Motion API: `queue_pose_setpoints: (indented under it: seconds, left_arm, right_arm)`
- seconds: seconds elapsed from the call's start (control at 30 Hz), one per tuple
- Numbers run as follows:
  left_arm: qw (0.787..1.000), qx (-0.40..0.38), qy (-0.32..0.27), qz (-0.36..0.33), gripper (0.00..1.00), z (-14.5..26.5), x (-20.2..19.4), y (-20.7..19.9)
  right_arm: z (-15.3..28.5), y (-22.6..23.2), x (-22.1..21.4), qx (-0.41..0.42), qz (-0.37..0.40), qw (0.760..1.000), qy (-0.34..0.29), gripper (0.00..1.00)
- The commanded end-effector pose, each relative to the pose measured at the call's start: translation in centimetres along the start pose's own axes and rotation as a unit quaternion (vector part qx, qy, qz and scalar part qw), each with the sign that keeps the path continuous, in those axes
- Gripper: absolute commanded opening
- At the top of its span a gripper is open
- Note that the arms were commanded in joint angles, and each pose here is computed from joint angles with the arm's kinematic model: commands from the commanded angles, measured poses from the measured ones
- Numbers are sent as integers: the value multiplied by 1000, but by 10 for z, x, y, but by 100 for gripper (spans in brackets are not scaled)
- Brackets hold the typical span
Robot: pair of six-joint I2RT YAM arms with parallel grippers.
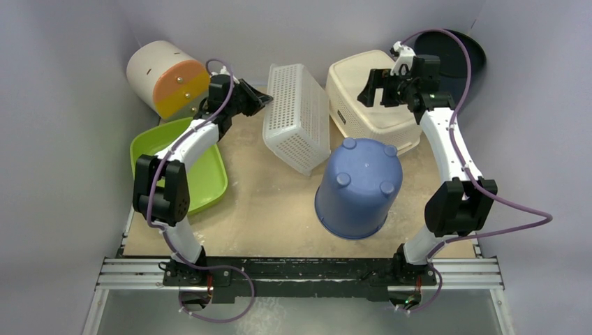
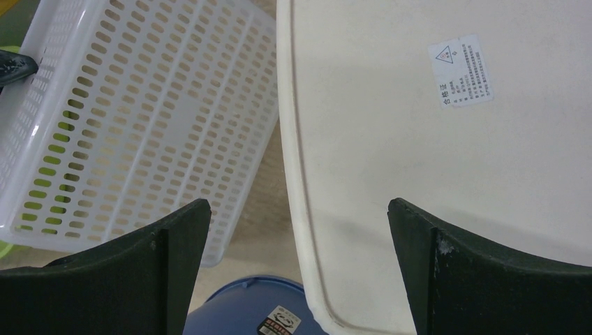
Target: Turn the large container upside down
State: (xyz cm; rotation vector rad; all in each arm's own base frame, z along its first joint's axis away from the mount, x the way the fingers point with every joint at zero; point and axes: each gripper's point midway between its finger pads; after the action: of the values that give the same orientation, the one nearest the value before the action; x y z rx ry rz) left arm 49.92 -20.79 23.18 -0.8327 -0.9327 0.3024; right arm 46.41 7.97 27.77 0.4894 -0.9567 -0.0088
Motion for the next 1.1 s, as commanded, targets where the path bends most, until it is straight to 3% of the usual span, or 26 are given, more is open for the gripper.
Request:
queue_pose_setpoints:
  seconds: [0.0,0.17,0.5,0.8,0.97,1.07]
  left_arm:
    - [993,106,38,-41,0,3,-25,54]
    - [962,231,101,-102,0,18,-45,114]
    - [944,271,148,-120,0,14,-73,151]
    - [932,297,136,-158,40,22,-50,150]
    - [928,308,103,-182,46,42,-14,122]
    - [909,354,83,-205,46,71,13,115]
  right_arm:
    - [2,6,16,10,15,1000,-21,100]
    - [-1,5,12,11,10,1000,-16,100]
    - [-3,5,14,10,10,1000,-15,100]
    - [-2,4,12,10,11,1000,-16,100]
    - [-2,5,14,12,10,1000,-18,100]
    - [-3,6,14,13,9,1000,-19,100]
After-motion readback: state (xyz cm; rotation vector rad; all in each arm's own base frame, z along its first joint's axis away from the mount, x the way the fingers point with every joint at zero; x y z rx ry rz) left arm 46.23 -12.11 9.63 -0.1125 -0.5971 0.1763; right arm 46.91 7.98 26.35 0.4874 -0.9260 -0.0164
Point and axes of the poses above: each gripper's point midway between its finger pads, its own z axis back along the fingers, its own y axis along the line the jaws close on, x = y × z, and after that the axes turned 11 degrees about -z, right-handed
